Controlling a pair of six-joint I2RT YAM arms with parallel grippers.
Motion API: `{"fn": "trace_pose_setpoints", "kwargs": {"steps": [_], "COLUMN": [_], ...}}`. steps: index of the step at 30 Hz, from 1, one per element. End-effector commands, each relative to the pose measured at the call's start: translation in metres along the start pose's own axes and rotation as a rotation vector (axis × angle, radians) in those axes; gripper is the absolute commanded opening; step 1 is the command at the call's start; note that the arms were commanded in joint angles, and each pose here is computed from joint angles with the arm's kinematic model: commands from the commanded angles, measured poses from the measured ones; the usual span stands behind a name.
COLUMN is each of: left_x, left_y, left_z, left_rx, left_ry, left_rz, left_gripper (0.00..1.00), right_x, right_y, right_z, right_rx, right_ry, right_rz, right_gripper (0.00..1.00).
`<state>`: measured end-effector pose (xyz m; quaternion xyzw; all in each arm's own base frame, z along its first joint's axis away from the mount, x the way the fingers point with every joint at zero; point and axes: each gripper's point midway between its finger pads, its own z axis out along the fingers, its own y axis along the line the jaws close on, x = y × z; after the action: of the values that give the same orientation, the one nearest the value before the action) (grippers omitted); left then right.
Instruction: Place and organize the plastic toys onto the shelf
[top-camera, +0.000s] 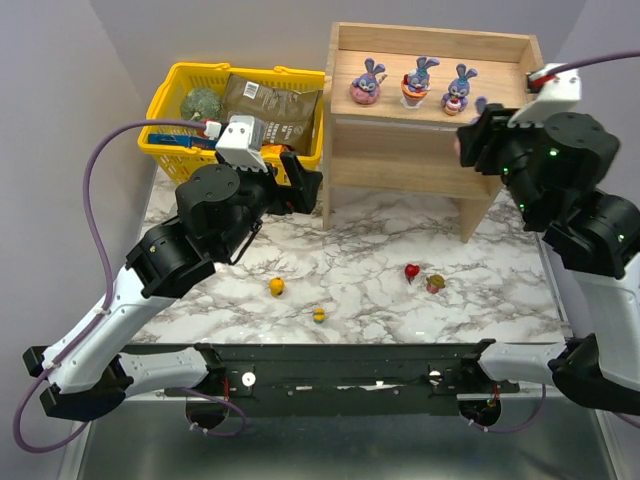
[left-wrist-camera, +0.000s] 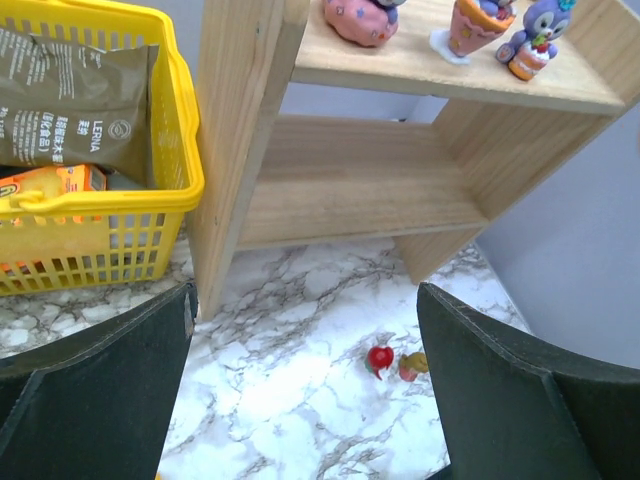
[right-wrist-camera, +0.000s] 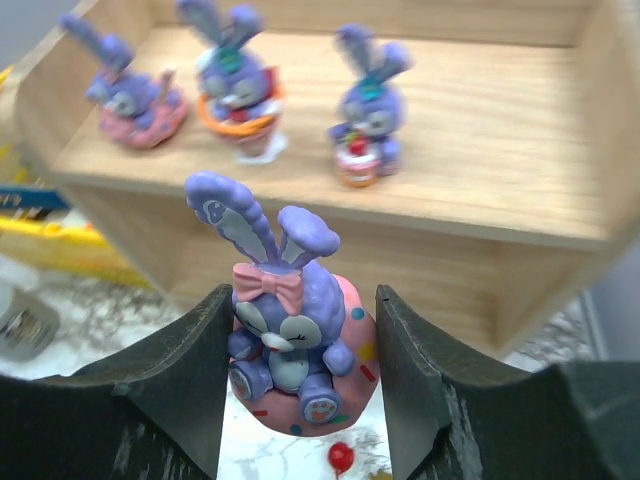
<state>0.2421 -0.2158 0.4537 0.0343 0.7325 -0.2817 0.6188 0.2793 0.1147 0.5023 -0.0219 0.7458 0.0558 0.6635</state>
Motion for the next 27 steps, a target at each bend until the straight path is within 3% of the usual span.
{"fn": "trace_pose_setpoints", "kwargs": {"steps": [1,9,27], "left_x": [0.012,0.033,0.057], "left_y": [-0.003,-0.011,0.010], "left_z": [0.004,0.012,0.017], "left_rx": [0.014,0.050,0.009], "left_ry": [0.054,0.136,0.227], "left_rz": [0.001,0.024,-0.014], "left_gripper": [0.99,0.99,0.99], "right_x": [-0.023,-0.031,0.000], "right_y": [-0.053,-0.085,-0.103], "right_z": [-0.016,0.008,0.072], "right_rx": [0.173,0.261,0.183], "right_ry": [-0.058,-0.050,0.076], "right_rz": [-0.022,-0.031,0.000], "right_gripper": [0.01,0.01,0.01]}}
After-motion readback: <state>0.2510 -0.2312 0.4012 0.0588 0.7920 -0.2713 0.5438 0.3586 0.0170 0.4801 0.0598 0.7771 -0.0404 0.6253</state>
